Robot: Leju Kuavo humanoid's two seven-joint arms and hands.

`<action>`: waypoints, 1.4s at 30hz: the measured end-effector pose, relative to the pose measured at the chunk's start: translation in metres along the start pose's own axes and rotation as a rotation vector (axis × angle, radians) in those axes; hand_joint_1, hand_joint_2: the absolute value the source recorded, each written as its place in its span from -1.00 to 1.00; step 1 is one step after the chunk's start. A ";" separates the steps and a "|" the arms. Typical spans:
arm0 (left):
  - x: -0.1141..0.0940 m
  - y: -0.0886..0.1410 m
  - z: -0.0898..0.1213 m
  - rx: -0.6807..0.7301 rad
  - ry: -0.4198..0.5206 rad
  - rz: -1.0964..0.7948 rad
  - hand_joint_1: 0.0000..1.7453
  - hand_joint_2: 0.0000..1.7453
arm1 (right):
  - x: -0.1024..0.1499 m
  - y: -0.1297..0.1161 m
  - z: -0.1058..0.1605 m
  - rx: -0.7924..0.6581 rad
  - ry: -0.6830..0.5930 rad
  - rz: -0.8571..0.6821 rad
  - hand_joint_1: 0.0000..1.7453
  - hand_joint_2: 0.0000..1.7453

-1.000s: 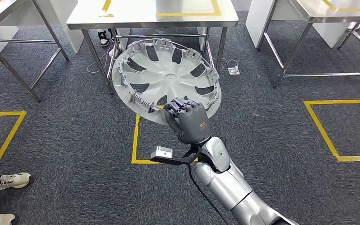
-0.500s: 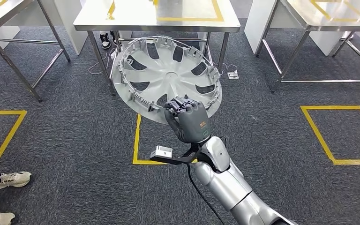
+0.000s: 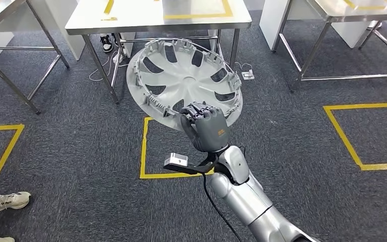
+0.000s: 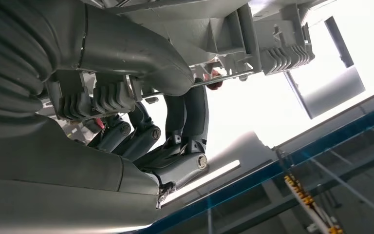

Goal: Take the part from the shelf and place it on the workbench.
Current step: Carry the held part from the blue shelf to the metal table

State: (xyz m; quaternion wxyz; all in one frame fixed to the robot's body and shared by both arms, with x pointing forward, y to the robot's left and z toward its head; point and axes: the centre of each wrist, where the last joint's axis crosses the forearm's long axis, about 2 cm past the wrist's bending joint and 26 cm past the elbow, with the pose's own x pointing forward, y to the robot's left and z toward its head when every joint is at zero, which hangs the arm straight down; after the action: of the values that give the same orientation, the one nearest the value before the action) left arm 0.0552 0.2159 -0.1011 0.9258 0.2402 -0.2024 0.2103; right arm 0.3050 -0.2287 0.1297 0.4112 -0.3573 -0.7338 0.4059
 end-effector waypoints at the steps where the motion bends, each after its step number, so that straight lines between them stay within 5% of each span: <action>1: 0.000 0.000 0.000 0.000 0.000 -0.001 -1.00 1.00 | 0.000 0.000 0.000 -0.001 0.001 0.000 1.00 1.00; 29: -0.001 0.002 0.000 -0.002 0.006 -0.020 -1.00 1.00 | -0.002 0.004 0.008 0.007 0.020 -0.021 1.00 1.00; 42: -0.006 0.007 -0.002 0.017 0.043 -0.014 -1.00 1.00 | 0.016 0.009 0.003 0.011 0.010 -0.061 1.00 1.00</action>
State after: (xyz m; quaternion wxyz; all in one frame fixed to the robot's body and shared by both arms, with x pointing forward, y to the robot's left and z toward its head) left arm 0.0468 0.2207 -0.1029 0.9293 0.2448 -0.1789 0.2109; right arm 0.2975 -0.2117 0.1256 0.4289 -0.3344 -0.7401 0.3955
